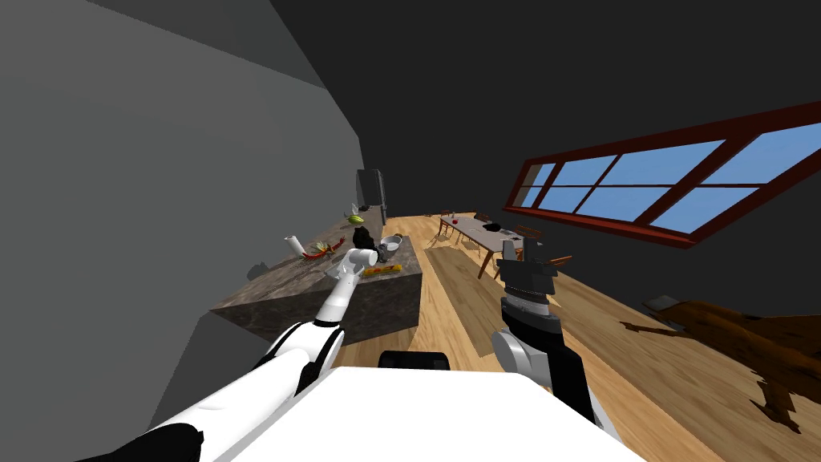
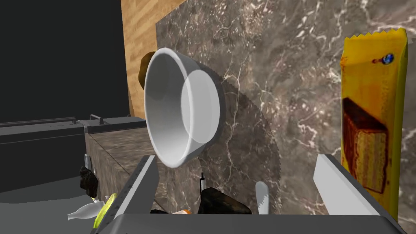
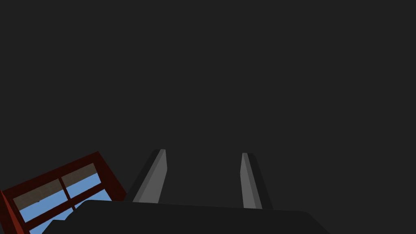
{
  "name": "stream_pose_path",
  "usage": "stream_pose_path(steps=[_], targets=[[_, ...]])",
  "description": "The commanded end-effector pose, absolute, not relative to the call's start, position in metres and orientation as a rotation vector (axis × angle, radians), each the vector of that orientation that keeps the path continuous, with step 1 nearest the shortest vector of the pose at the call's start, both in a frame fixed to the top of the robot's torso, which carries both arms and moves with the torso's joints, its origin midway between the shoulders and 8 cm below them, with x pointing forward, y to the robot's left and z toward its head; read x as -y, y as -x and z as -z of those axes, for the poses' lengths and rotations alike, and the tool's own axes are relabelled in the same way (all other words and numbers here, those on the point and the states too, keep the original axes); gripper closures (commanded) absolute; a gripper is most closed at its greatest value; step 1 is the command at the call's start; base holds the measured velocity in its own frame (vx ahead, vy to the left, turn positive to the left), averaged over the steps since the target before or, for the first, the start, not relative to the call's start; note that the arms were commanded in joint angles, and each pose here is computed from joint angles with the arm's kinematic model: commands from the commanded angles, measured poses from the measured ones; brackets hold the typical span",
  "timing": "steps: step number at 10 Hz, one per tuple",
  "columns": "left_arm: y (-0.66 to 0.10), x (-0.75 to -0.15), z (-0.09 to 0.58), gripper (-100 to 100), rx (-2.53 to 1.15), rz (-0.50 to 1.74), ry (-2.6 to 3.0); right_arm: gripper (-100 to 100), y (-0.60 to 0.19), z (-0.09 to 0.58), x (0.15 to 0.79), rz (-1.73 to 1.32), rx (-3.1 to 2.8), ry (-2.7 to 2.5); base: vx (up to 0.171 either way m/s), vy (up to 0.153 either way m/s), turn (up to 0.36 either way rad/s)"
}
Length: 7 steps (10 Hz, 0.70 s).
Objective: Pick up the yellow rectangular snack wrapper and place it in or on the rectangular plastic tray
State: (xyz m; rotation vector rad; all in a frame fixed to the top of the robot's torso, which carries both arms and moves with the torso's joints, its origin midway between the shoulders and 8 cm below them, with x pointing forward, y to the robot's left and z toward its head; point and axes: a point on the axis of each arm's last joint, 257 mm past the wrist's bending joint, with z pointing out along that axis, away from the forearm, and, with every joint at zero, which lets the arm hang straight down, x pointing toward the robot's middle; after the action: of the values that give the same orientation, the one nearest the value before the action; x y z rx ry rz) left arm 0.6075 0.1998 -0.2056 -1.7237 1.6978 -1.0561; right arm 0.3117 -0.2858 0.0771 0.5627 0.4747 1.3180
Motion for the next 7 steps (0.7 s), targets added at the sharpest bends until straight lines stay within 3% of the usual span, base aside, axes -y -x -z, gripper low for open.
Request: stream_pose_path(steps=[1,7], targets=[[-0.602,-0.203,0.218,-100,-1.734,1.005,1.765,0,-0.312,-0.077,0.286,-1.318,-0.475,-0.563,0.027,-0.048,0.025],[-0.587,-0.224,0.259,-100,-1.841,0.805,1.912,0,-0.312,-0.077,0.286,-1.318,-0.475,-0.563,0.03,-0.042,0.023]])
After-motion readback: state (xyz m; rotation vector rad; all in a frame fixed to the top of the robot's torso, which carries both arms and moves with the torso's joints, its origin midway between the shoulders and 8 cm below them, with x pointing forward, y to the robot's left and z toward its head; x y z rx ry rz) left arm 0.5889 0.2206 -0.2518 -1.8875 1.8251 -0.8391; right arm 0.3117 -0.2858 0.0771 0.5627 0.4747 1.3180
